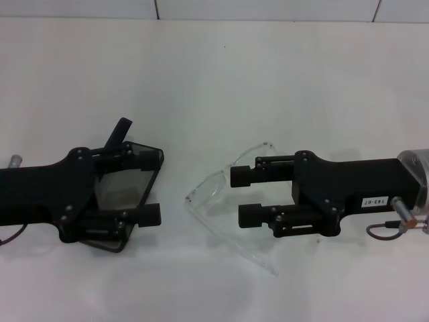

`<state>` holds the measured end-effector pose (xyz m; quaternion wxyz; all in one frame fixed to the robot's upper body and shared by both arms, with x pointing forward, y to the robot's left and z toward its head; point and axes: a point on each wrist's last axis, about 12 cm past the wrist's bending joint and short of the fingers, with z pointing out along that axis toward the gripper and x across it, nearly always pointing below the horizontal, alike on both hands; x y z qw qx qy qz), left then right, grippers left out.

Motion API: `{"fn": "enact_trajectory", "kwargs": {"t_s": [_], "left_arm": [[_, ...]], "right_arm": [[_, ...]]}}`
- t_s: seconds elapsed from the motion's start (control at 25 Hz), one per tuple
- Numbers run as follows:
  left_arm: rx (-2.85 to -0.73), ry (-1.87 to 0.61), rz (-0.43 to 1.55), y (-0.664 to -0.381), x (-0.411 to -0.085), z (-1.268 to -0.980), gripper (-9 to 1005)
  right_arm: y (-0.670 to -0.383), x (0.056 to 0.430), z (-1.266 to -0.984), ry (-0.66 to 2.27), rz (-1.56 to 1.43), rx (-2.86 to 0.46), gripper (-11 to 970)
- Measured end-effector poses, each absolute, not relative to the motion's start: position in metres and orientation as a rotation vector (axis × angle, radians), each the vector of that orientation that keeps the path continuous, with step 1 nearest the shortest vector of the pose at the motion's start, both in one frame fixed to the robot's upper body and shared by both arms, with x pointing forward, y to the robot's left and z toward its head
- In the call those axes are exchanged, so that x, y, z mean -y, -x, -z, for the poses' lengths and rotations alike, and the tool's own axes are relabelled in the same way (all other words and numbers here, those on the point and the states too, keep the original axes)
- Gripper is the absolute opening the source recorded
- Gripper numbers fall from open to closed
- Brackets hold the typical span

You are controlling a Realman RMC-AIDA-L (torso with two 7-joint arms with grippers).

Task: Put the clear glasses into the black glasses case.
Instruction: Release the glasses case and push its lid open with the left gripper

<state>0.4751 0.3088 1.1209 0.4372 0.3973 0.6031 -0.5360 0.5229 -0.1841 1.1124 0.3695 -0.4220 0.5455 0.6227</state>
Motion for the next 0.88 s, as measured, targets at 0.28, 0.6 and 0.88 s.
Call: {"fn": "enact_trajectory", "kwargs": {"t_s": [0.28, 0.6, 0.88], "left_arm": [[-1.485, -0.985, 1.352, -0.477, -0.302, -1.12, 857], [-1.467, -0.988, 1.362, -0.479, -0.294, -1.12, 854], [-1.802, -0.929, 1.19, -0.505, -0.283, -1.156, 852]], "right_arm": [[-0.52, 0.19, -1.112, 1.077, -1.579, -1.392, 634], [-0.514, 0.207, -1.111, 1.055, -1.541, -1.391, 632], [-0.51, 0.255, -1.112, 0.899, -1.431, -1.403, 634]]}}
